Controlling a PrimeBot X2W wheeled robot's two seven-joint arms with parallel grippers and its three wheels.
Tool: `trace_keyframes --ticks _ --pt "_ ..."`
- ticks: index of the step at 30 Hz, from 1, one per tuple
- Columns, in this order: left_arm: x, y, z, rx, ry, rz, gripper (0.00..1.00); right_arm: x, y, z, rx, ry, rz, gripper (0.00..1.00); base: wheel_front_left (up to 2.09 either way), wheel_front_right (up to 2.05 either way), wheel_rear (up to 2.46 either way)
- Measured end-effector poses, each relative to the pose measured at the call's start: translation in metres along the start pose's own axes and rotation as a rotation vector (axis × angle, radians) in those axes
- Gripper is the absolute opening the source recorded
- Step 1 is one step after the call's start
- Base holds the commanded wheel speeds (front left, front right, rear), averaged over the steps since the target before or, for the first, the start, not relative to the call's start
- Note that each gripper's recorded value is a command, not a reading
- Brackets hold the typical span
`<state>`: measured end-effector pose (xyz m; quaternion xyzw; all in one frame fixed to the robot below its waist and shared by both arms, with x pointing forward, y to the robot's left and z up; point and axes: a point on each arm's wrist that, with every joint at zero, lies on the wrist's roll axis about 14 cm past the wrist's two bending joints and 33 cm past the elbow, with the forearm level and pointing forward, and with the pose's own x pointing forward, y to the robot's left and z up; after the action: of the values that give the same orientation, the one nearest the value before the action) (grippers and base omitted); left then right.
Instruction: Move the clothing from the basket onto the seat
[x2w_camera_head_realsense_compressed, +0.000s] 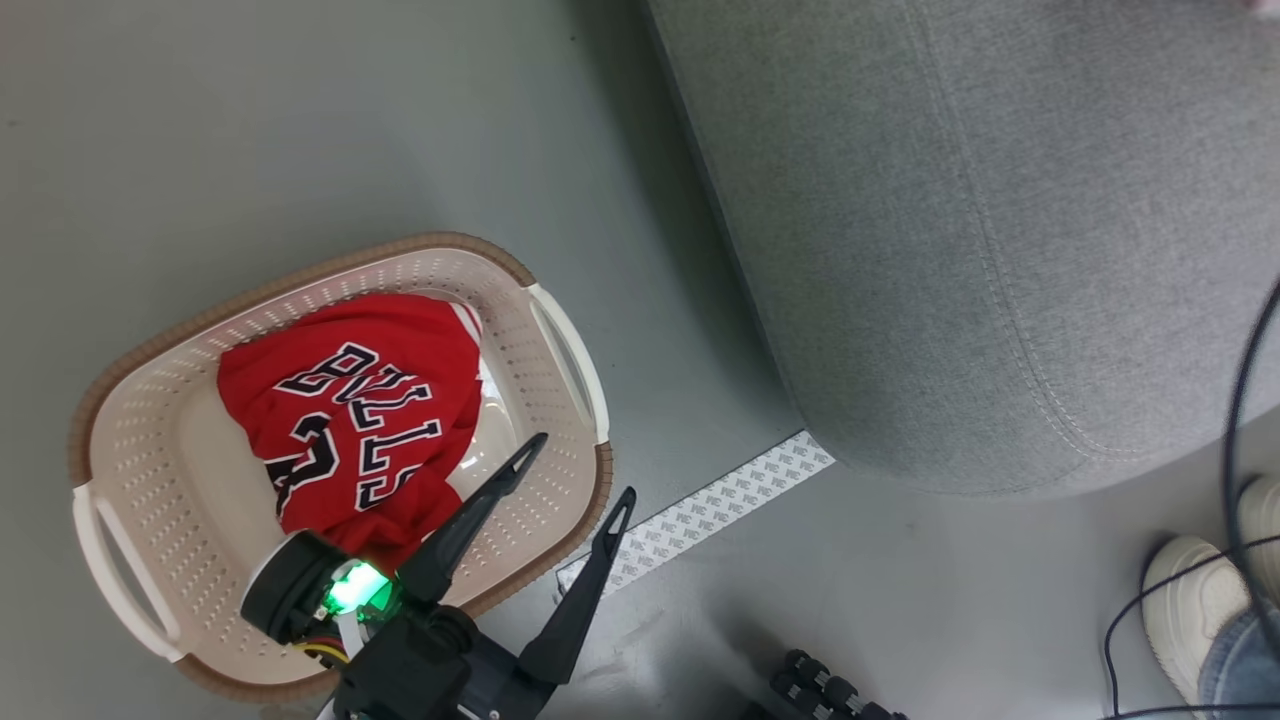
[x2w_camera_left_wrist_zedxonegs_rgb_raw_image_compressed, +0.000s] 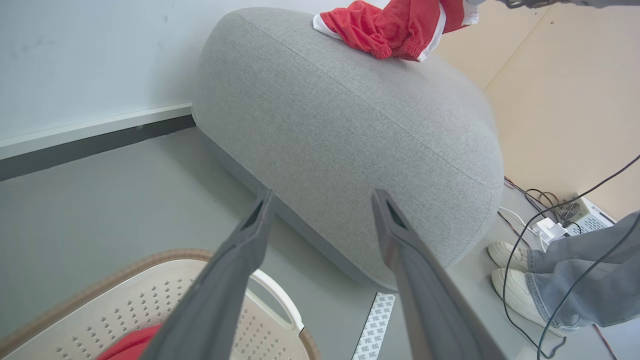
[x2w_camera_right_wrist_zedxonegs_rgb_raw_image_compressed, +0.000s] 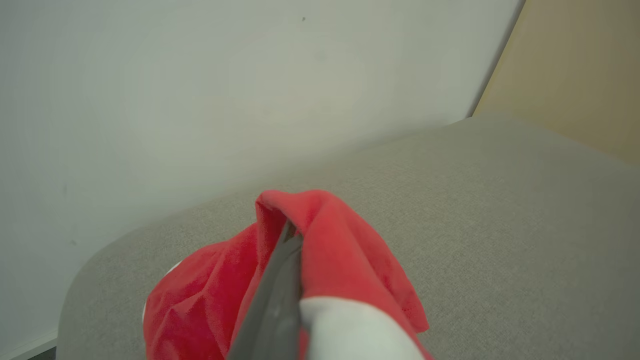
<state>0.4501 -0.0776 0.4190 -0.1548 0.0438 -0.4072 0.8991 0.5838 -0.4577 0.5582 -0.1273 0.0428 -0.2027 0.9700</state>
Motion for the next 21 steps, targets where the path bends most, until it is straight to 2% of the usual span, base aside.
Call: trace_keyframes --ticks 1,2,3,4,12,18,21 --pt "-0.001 0.000 0.000 0.001 -0.002 -0.002 1.00 -0.002 0.001 -0.014 0.010 0.031 -0.006 0.00 0.00 0.00 0.00" --pt "-0.001 -0.001 0.001 0.003 -0.002 -0.005 1.00 -0.005 0.000 -0.025 0.014 0.056 -0.012 0.16 0.00 0.00 0.00" --pt "-0.001 0.000 0.002 0.010 -0.005 -0.001 1.00 -0.007 0.000 -0.032 0.020 0.077 -0.017 0.85 0.00 0.00 0.00" --pt "-0.001 0.001 0.006 0.016 -0.015 0.004 1.00 -0.009 0.000 -0.036 0.020 0.085 -0.019 1.00 0.00 0.00 0.00" --pt "-0.006 -0.006 0.028 0.054 -0.058 0.018 1.00 -0.038 0.004 -0.057 -0.012 0.207 0.023 1.00 0.00 0.00 0.00" --pt "-0.017 -0.023 0.038 0.035 -0.061 0.041 1.00 -0.083 0.015 -0.084 -0.072 0.334 0.106 1.00 0.00 0.00 0.00" --pt "-0.023 -0.028 0.041 0.020 -0.060 0.057 1.00 -0.097 0.018 -0.084 -0.071 0.344 0.130 1.00 0.00 0.00 0.00"
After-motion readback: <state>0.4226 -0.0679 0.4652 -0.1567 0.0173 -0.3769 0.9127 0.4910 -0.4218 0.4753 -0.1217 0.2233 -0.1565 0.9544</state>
